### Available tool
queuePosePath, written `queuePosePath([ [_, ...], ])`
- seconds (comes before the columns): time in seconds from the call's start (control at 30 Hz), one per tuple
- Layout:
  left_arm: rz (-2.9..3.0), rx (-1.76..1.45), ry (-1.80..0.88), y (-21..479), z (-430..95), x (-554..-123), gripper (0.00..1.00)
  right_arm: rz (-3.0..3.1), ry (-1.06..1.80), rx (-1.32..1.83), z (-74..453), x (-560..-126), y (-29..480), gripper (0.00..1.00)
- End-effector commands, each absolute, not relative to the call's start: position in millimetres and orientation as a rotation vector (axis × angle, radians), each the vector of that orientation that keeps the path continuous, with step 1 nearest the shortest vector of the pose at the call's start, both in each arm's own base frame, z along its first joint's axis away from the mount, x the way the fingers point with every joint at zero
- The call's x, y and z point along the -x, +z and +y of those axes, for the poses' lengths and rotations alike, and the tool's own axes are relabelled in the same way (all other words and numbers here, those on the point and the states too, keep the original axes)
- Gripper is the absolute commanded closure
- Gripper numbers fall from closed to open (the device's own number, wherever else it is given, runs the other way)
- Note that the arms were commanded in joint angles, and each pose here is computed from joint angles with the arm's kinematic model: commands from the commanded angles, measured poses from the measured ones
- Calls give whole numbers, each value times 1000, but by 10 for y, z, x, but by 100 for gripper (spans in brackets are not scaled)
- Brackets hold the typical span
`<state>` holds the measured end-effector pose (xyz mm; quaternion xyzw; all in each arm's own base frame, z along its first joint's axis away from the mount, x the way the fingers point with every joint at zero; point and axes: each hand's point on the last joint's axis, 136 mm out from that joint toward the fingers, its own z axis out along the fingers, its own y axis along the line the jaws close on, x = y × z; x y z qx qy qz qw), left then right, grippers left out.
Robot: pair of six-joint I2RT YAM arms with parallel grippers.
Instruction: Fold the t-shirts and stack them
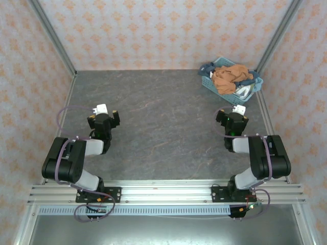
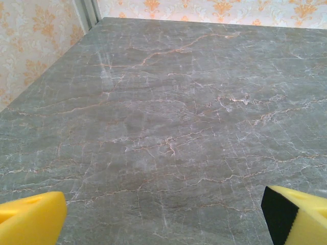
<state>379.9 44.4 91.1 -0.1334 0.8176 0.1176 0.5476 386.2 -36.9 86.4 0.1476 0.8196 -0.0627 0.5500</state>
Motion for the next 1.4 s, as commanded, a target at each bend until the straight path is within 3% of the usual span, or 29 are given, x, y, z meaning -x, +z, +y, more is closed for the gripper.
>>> queuePosePath([
  [0.0, 1913, 313, 312, 999, 463, -3831, 0, 1921, -159, -349, -370, -3896, 916, 1],
  [0.77, 1914, 306, 309, 997, 453, -3832, 0, 1910, -159, -348, -372, -3889, 935, 1],
  [0.9, 1927, 232, 361, 1404, 319, -3816, 0, 1850, -295, -445, -486, -3787, 1557, 1],
  [1.0, 1699, 269, 340, 2164, 222, -3705, 0, 1653, -125, -698, -565, -3733, 2349, 1],
  [1.07, 1611, 587, 342, 2584, 500, -3574, 0, 1697, 0, -882, -610, -3696, 2569, 1],
  [1.17, 1781, 1086, 378, 2689, 904, -3233, 0, 1773, 151, -921, -549, -3969, 2744, 1],
  [1.23, 1976, 1074, 204, 2537, 750, -3527, 0, 1852, 126, -920, -533, -4147, 2819, 0],
  [1.3, 2059, 1004, 7, 2518, 451, -3834, 8, 1956, 47, -913, -561, -4326, 2828, 7],
  [1.37, 2079, 859, -133, 2639, 58, -4026, 9, 2040, -15, -883, -575, -4535, 2812, 11],
])
